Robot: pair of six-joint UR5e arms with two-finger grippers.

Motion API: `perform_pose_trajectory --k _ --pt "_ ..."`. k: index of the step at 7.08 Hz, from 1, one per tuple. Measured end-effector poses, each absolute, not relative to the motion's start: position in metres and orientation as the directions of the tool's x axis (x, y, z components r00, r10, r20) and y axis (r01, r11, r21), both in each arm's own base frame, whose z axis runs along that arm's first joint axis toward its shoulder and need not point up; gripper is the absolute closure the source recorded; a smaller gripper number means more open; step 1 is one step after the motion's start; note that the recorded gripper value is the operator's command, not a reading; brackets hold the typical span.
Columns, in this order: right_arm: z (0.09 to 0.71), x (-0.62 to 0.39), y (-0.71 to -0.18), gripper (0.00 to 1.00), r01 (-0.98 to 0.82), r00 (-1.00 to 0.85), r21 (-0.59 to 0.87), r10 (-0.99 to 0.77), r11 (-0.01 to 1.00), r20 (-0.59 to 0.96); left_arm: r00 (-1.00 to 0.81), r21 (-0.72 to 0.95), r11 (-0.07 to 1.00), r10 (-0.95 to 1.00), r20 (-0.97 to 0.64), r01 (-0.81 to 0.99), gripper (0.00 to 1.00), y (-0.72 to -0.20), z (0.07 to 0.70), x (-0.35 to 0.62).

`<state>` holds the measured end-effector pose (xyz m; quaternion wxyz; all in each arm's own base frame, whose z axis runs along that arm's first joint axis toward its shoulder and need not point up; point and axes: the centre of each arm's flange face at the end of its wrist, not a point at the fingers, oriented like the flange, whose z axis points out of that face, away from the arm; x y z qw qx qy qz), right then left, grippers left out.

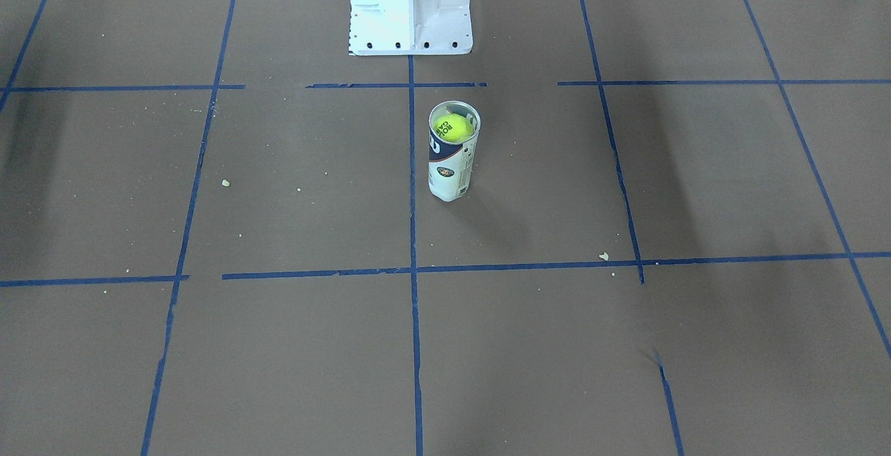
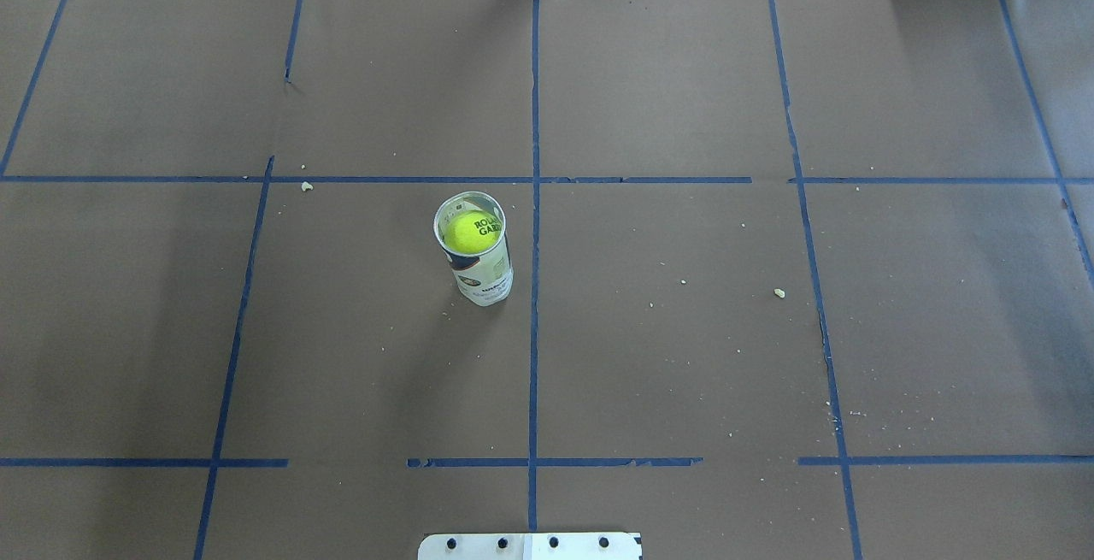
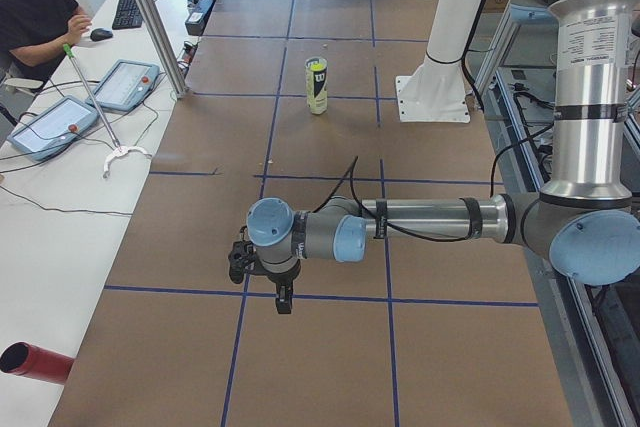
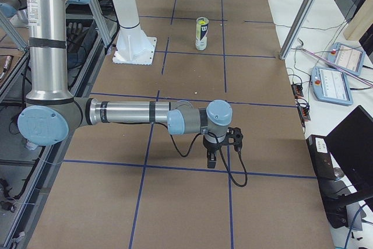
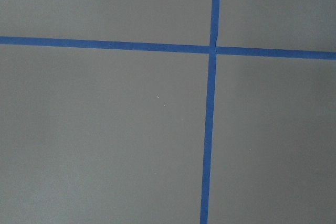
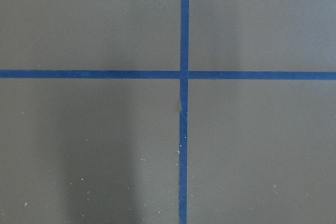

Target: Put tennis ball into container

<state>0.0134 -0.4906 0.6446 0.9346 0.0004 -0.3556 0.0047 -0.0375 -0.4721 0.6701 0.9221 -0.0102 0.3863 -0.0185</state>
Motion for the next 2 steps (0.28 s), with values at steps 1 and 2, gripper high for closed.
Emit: perform_pose_trajectory --k 1,2 --pt "0.6447 0.0134 -0.4906 0.00 -0.009 0.747 -0.003 0.009 1.000 0.665 0.701 -0.032 0.999 -0.041 -0.712 0.026 0.00 -0.4726 0.6696 -0.0375" --pt "0.6446 0.0134 -0.4906 0.00 -0.009 0.747 -0.003 0.008 1.000 0.665 0.701 -0.032 0.999 -0.041 -0.712 0.026 0.00 -0.4721 0.6696 -0.0375"
